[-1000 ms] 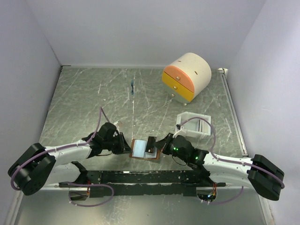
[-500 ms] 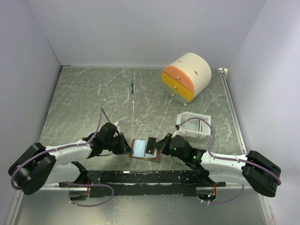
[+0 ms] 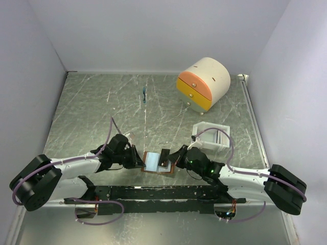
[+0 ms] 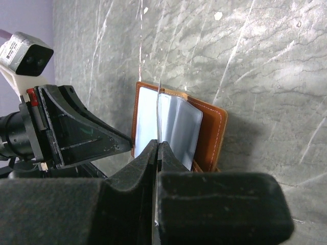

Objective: Put the credit cards into the card holder
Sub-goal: Insert the credit card into the card holder.

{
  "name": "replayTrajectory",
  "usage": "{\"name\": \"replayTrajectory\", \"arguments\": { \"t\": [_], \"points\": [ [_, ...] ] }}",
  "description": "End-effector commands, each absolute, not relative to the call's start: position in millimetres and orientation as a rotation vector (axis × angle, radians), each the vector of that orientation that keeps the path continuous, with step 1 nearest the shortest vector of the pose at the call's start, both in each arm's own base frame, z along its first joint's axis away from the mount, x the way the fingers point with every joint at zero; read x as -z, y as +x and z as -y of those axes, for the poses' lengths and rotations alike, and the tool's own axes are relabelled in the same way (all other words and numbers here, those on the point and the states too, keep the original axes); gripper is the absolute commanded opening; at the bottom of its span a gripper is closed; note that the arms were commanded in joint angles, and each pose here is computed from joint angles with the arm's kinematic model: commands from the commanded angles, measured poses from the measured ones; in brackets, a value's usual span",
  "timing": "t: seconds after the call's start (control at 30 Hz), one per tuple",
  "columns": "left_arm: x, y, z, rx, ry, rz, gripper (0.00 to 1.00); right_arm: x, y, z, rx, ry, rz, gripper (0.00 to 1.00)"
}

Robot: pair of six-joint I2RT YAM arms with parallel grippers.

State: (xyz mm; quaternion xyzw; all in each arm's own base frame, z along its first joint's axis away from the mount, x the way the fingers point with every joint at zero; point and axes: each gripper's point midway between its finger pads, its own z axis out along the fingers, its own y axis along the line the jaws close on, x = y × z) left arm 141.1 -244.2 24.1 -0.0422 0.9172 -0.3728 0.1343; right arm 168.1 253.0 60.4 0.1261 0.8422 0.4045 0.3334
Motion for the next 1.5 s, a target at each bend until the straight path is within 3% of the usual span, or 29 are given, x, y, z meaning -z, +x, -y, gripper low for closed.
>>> {"name": "replayTrajectory", "arguments": {
  "t": [0.0,0.97,1.13,1.47],
  "points": [
    [-27.4,138.6,250.4,1.128,-0.101,-2.644,0.23,-63.5,172.9,-253.2,-1.068,0.360,-2.174,0.00],
    [-24.7,136.4,253.1,1.127,-0.100,-2.650,0.23,-36.1,158.4,-254.8,-1.085,0.389,-2.275,0.00],
    [-24.6,136.7,251.7,1.115,-0.098,-2.647,0.15,-37.5,158.1,-255.0,-1.090,0.389,-2.272,0.00],
    [-24.1,137.0,251.3,1.109,-0.098,-2.649,0.15,-34.0,153.8,-263.3,-1.112,0.359,-2.310,0.00]
  ]
}}
